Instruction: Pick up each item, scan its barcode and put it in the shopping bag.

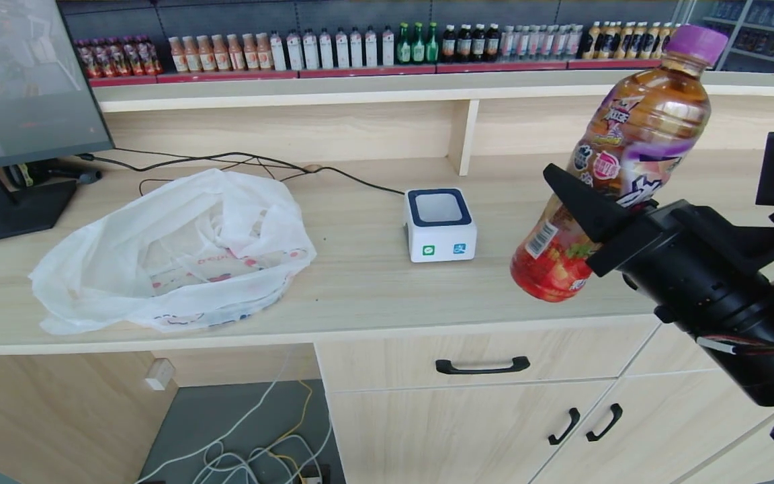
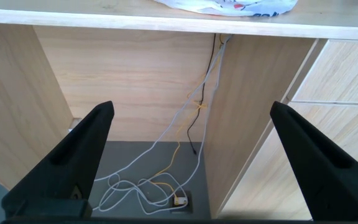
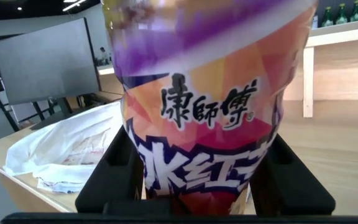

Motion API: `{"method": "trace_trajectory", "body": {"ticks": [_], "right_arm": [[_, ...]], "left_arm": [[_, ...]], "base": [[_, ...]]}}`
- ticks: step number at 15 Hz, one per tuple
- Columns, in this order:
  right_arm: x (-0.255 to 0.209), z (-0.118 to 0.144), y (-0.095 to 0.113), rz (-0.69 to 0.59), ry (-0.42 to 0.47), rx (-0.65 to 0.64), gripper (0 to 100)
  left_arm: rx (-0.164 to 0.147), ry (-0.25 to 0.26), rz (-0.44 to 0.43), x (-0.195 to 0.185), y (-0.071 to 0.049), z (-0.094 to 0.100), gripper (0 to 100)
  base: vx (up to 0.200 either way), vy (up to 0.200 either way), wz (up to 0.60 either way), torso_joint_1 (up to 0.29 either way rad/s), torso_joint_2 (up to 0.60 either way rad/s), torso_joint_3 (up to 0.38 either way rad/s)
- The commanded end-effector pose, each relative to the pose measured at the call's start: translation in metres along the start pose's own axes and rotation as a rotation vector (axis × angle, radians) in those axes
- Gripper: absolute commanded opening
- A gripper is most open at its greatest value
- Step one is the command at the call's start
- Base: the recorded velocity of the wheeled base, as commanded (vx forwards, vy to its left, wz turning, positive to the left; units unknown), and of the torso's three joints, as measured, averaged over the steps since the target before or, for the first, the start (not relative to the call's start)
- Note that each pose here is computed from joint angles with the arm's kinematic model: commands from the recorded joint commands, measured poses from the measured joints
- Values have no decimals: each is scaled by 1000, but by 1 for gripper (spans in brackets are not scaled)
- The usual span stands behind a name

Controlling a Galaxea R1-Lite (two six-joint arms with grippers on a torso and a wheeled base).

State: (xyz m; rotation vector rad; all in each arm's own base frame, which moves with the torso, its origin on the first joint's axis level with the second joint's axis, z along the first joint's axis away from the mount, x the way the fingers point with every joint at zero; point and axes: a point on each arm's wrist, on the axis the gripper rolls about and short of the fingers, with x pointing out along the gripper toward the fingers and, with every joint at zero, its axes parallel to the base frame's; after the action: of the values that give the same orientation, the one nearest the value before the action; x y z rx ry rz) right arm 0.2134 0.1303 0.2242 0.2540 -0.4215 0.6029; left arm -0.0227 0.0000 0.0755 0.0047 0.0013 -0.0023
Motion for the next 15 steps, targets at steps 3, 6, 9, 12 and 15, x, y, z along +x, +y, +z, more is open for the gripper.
{"method": "trace_trajectory", "body": {"ticks": [3, 6, 9, 12, 15], "right_arm": [[2, -1, -5, -15, 2, -5, 0], [2, 0, -5, -15, -4, -5, 0], [2, 1, -2, 21, 0, -8, 0], [6, -2, -8, 37, 7, -35, 0], [29, -12, -14, 30, -3, -135, 0]], "left_arm": [[1, 0, -1, 0, 0, 0, 100], [1, 0, -1, 0, 0, 0, 100], [1, 0, -1, 0, 0, 0, 100], [1, 0, -1, 0, 0, 0, 100], [1, 0, -1, 0, 0, 0, 100]], "base": [[0, 200, 0, 6, 2, 2], [0, 0, 0, 0, 0, 0], [0, 0, 0, 0, 0, 0], [0, 0, 0, 0, 0, 0], [0, 0, 0, 0, 0, 0]]}}
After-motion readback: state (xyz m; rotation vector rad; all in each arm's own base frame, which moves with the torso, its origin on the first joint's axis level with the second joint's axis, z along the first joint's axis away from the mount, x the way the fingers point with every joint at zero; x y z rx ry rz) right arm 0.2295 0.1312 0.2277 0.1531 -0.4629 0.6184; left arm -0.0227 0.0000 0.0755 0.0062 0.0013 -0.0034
